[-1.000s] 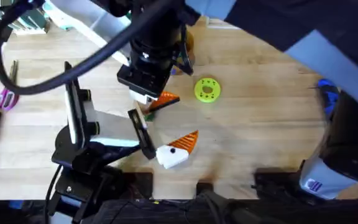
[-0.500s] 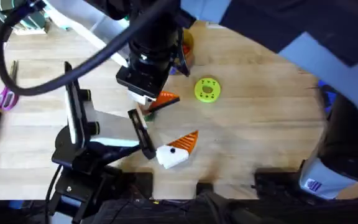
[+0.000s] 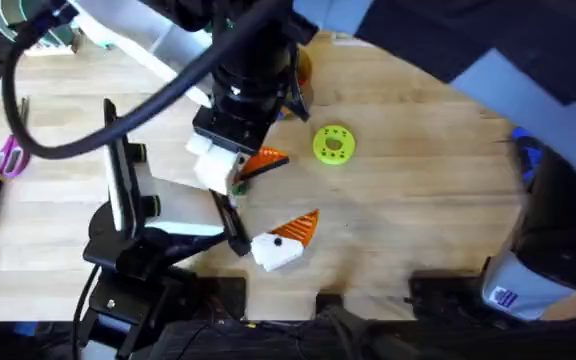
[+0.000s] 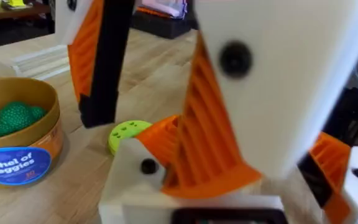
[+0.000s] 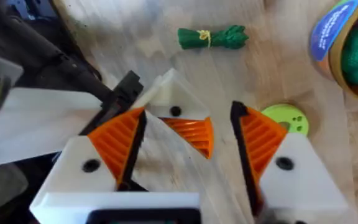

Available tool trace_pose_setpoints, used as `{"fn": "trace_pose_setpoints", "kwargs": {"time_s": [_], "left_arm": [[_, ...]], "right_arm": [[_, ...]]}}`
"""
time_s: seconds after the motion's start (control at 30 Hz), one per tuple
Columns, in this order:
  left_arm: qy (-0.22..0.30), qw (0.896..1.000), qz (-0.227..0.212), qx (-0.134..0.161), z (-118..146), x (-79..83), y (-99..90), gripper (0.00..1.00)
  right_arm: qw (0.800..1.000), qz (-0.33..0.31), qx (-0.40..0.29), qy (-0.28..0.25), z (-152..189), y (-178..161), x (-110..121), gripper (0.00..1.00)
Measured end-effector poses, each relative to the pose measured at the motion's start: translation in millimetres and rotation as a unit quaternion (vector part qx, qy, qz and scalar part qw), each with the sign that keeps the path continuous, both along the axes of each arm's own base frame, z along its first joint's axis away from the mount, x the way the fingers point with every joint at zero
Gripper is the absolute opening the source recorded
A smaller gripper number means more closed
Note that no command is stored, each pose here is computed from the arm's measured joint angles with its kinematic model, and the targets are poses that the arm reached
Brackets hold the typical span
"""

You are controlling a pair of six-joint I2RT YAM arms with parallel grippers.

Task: Pick up the gripper from the table and insert it into the empty holder that is missing its gripper. Then pick up a screw, insert it into the mounting hole, and use the screwdriver to tighten it. Finally, clean up the table by picking up the vegetable and placing it into the bucket.

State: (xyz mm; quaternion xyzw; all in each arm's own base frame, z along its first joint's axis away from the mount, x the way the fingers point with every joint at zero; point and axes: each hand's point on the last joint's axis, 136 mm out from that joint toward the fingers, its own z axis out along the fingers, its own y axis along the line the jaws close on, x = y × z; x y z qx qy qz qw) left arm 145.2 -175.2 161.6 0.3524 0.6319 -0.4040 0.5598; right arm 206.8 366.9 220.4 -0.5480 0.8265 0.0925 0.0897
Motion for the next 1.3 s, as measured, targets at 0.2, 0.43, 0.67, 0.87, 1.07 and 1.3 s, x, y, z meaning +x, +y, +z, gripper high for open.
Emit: {"fn": "trace_pose_setpoints", "kwargs": {"time_s": [0.2, 0.43, 0.67, 0.87, 1.07, 1.3], "left_arm": [[0.0, 1.0, -0.001, 0.0, 0, -0.2, -0.1, 0.992], [-0.001, 1.0, 0.0, 0.0, 0, -0.1, -0.1, 0.992], [0.0, 1.0, -0.001, 0.0, 0, -0.1, -0.1, 0.992], [0.0, 1.0, 0.0, 0.0, 0, -0.1, -0.1, 0.992], [-0.001, 1.0, 0.008, 0.001, 0, 2.4, 1.1, 0.995], [-0.002, 1.0, 0.024, 0.001, 0, 7.5, 3.7, 0.995]], "right_arm": [[1.0, -0.004, -0.014, 0.009, 4, -12, -3, 0.884], [0.998, -0.06, 0.01, -0.001, 58, -73, 6, 0.886], [0.99, -0.089, 0.101, -0.046, 121, -120, 9, 0.89], [0.988, -0.098, 0.117, -0.033, 125, -144, -2, 0.891], [0.991, -0.094, 0.092, 0.015, 87, -158, -26, 0.894], [0.985, -0.118, 0.129, 0.018, 47, -170, -38, 0.894]]}}
